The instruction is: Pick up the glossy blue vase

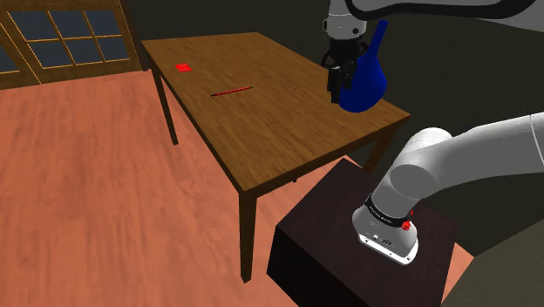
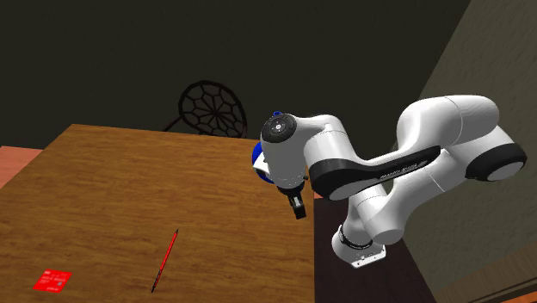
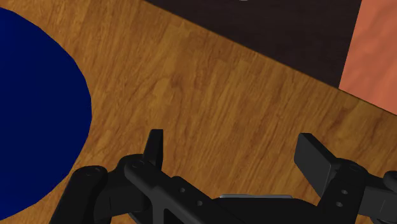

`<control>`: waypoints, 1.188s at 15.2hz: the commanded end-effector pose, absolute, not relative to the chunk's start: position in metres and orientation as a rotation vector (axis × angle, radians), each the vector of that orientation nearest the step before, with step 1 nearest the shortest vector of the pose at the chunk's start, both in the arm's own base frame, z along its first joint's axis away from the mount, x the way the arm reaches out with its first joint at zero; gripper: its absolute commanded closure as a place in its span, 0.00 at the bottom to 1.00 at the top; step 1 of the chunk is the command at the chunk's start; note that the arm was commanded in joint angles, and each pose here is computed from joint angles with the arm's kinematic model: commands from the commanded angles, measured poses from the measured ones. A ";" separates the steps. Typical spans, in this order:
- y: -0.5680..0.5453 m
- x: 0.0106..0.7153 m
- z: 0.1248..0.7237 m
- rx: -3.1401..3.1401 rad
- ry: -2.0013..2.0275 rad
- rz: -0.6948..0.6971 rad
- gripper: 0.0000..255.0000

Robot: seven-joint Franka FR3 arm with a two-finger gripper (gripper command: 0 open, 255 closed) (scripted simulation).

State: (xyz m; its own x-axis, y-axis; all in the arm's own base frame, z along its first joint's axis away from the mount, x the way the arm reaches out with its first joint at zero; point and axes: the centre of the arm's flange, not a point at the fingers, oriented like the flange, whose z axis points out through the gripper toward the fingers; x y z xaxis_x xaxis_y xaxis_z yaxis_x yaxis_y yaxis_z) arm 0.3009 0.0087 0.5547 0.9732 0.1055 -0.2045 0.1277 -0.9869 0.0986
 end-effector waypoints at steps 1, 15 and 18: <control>0.009 0.301 0.555 3.010 0.178 -0.303 0.00; -0.137 0.311 0.683 3.089 0.132 -0.222 0.00; -0.169 0.312 0.709 3.106 0.122 -0.205 0.00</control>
